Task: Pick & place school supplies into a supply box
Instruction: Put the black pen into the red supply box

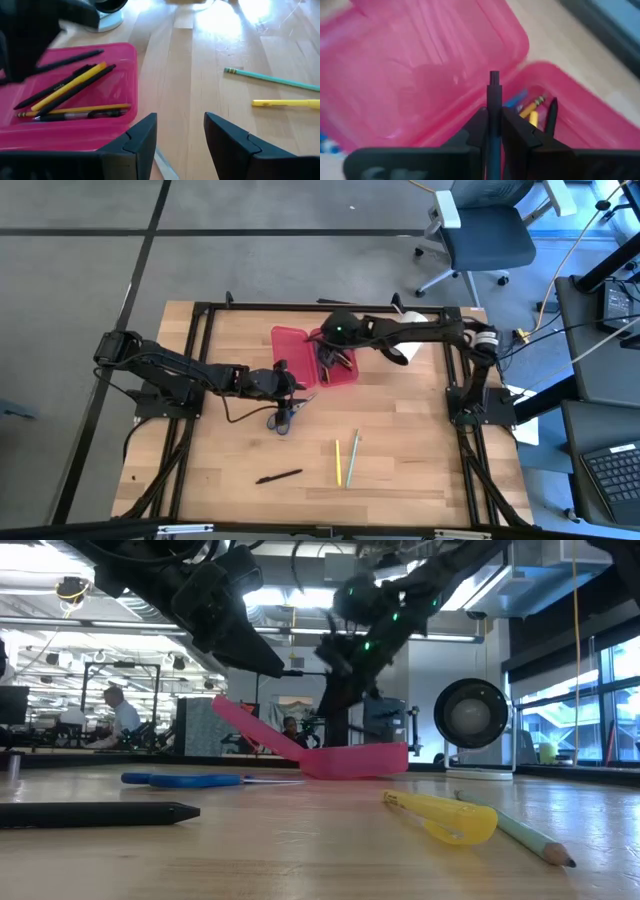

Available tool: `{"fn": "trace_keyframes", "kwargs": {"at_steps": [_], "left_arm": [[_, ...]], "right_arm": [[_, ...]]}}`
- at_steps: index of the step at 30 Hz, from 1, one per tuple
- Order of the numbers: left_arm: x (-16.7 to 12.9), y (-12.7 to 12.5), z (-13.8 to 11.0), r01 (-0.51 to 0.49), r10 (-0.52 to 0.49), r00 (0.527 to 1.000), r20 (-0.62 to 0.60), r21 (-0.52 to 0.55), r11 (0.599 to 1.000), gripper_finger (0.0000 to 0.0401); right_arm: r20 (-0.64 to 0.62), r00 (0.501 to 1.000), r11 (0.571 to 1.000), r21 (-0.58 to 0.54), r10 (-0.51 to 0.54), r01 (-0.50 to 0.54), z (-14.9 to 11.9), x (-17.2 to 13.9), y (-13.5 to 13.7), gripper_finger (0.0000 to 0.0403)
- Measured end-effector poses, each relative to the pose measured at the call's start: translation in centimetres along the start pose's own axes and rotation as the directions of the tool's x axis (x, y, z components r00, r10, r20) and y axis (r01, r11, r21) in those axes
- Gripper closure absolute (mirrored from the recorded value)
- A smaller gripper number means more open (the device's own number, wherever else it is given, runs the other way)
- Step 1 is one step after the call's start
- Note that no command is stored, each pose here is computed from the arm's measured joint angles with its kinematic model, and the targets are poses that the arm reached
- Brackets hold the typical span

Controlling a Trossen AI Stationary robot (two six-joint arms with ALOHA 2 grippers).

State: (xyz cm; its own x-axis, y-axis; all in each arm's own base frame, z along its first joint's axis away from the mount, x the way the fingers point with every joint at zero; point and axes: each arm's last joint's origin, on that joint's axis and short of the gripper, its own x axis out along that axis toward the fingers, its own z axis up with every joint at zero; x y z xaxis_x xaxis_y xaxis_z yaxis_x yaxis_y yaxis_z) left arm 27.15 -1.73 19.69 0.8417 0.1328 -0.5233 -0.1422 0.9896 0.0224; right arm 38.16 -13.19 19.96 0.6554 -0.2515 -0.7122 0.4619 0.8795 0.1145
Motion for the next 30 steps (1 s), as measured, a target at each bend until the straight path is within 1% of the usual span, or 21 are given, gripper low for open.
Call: {"fn": "trace_keyframes", "kwargs": {"at_steps": [6, 11, 15, 30], "left_arm": [[0.0, 0.0, -0.1, -0.001, 0.001, 1.000, -0.007, -0.011, 1.000, 0.0244], [0.0, 0.0, -0.1, -0.003, 0.002, 1.000, -0.012, -0.013, 1.000, 0.0244], [0.0, 0.0, -0.1, -0.003, 0.002, 1.000, -0.012, -0.013, 1.000, 0.0244], [0.0, 0.0, -0.1, -0.003, 0.003, 1.000, -0.012, -0.018, 1.000, 0.0244]], "right_arm": [[-0.058, 0.998, 0.999, 0.046, -0.015, 0.018, -1.6, 3.1, -0.6, 0.0353], [-0.082, 0.996, 0.998, 0.060, -0.020, 0.025, -2.3, 4.3, -0.8, 0.0353], [-0.094, 0.995, 0.997, 0.076, -0.024, 0.031, -2.7, 4.7, -0.8, 0.0353], [-0.104, 0.994, 0.997, 0.072, -0.027, 0.035, -2.8, 4.8, -0.9, 0.0353]]}}
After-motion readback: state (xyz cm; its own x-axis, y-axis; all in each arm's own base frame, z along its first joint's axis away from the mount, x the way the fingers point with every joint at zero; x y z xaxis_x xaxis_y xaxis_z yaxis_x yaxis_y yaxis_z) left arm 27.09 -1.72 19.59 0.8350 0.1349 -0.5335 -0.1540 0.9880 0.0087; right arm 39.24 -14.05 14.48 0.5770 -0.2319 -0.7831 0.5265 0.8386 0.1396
